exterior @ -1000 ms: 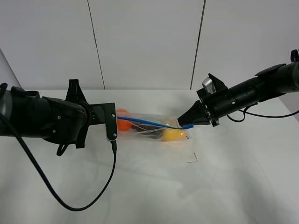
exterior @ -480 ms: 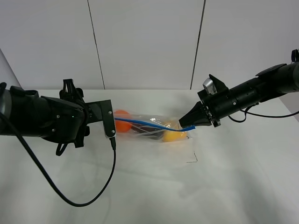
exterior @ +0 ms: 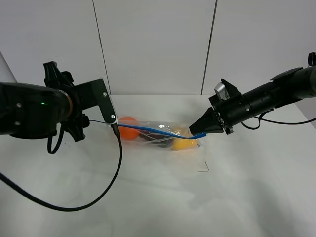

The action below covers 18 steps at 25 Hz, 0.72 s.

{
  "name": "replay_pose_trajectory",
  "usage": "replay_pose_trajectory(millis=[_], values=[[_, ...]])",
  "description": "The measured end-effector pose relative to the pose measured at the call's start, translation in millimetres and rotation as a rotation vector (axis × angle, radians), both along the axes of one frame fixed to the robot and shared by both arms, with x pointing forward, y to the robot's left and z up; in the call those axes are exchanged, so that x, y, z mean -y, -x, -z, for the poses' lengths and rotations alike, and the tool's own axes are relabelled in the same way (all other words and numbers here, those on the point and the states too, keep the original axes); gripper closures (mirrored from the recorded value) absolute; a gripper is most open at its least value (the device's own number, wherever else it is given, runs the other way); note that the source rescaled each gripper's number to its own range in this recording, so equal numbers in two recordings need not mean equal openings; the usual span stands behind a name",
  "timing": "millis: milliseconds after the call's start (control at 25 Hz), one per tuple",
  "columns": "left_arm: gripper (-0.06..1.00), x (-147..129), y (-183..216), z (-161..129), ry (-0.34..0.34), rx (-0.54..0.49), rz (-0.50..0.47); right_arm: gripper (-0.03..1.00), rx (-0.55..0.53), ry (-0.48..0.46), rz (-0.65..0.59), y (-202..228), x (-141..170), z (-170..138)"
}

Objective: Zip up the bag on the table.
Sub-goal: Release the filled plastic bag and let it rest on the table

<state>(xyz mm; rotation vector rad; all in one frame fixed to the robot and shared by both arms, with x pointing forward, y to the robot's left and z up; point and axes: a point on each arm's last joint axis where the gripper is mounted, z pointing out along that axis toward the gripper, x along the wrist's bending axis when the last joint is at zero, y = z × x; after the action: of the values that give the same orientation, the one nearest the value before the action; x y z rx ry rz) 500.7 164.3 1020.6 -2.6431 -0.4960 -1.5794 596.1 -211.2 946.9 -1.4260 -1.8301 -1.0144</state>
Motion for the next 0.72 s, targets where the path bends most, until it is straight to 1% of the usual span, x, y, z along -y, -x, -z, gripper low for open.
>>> replay_pose_trajectory(millis=[120, 320, 440, 600, 720], values=[[0.2, -3.1, 4.4, -16.5, 0.045, 0.04, 0.001, 0.97, 0.0, 0.0, 0.0, 0.0, 0.0, 0.0], [0.2, -8.6, -3.4, -46.3, 0.164, 0.093, -0.067, 0.97, 0.0, 0.0, 0.0, 0.0, 0.0, 0.0], [0.2, -11.5, -8.9, -60.0, 0.197, 0.114, -0.095, 0.97, 0.0, 0.0, 0.0, 0.0, 0.0, 0.0], [0.2, -11.5, -9.5, -66.1, 0.224, 0.106, -0.103, 0.97, 0.0, 0.0, 0.0, 0.0, 0.0, 0.0], [0.2, -15.5, -10.9, -62.5, 0.283, 0.069, -0.132, 0.97, 0.0, 0.0, 0.0, 0.0, 0.0, 0.0]])
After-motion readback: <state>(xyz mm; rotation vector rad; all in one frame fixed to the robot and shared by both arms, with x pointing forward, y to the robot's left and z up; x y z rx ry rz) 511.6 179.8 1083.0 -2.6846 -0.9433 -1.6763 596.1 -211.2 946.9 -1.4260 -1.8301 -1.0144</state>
